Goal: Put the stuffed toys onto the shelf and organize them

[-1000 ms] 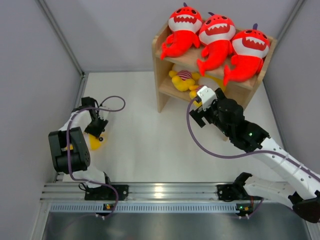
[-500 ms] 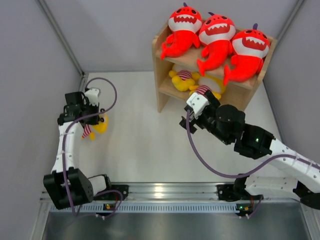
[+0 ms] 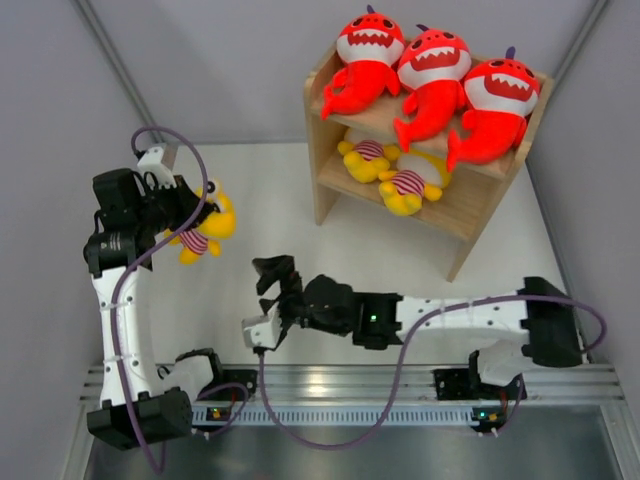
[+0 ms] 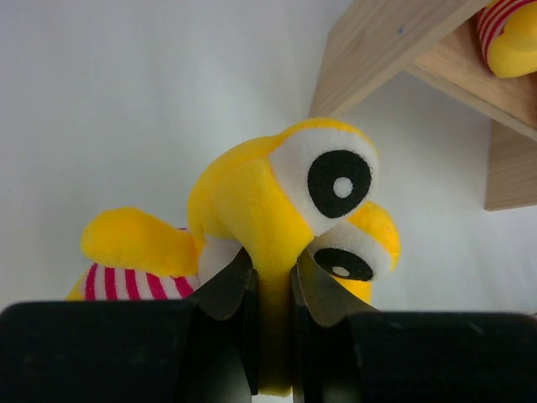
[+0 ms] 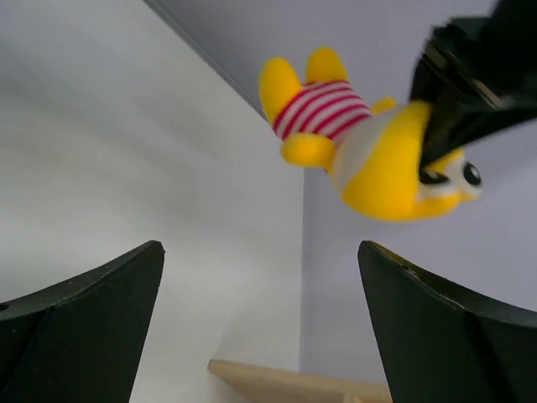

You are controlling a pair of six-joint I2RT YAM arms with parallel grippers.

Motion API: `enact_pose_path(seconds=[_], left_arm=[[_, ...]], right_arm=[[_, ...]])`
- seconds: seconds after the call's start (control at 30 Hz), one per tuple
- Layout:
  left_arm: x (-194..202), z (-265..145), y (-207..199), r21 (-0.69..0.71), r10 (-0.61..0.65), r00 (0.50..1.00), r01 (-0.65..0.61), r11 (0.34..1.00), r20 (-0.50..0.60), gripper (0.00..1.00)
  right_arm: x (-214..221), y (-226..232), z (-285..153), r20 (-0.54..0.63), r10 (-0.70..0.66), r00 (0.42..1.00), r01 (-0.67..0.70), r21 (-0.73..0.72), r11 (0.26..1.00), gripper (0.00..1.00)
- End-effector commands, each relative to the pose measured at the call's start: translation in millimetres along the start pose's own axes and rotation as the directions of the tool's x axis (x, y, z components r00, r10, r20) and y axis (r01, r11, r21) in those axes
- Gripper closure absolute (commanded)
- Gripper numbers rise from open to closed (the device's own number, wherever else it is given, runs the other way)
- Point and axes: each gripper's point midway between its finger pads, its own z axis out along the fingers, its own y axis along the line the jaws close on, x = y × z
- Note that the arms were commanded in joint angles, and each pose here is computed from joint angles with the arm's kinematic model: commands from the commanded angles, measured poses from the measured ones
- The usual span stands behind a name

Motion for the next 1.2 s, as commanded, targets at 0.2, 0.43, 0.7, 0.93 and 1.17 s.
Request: enact_pose_path(seconds=[0.2,0.43,0.7,0.93,1.17], left_arm=[[0,-14,-38,0.129,-0.208,0.978,0.208,0.969,-0.019,1.0],[1,-16,-42,0.143,-0.214,0.976,0.215,0.966,-0.022,1.0],[-4,-19,-44,0.15,-0.206,0.979,0.205,0.967,-0.009,1.0],[-5,-18,-45,0.159,-0.208,0.978,0.208,0.965,-0.015,1.0],[-3,-19,-48,0.173,-0.208,0.978,0.209,0.963,-0.02,1.0]], right_arm=[[-55,-22,88,0.077,-0.373,0.925,0.348,0.229,0.909,0.01],[-32,-19,132,-0.033,-0.452,0.891,0.442,0.287,0.85,0.0],[11,-27,163,-0.165,-0.485,0.859,0.512,0.244,0.824,0.01],[37,-31,168,-0.273,-0.501,0.821,0.565,0.257,0.784,0.01],[42,-57,169,-0.333,-0.449,0.829,0.549,0.334,0.767,0.57]])
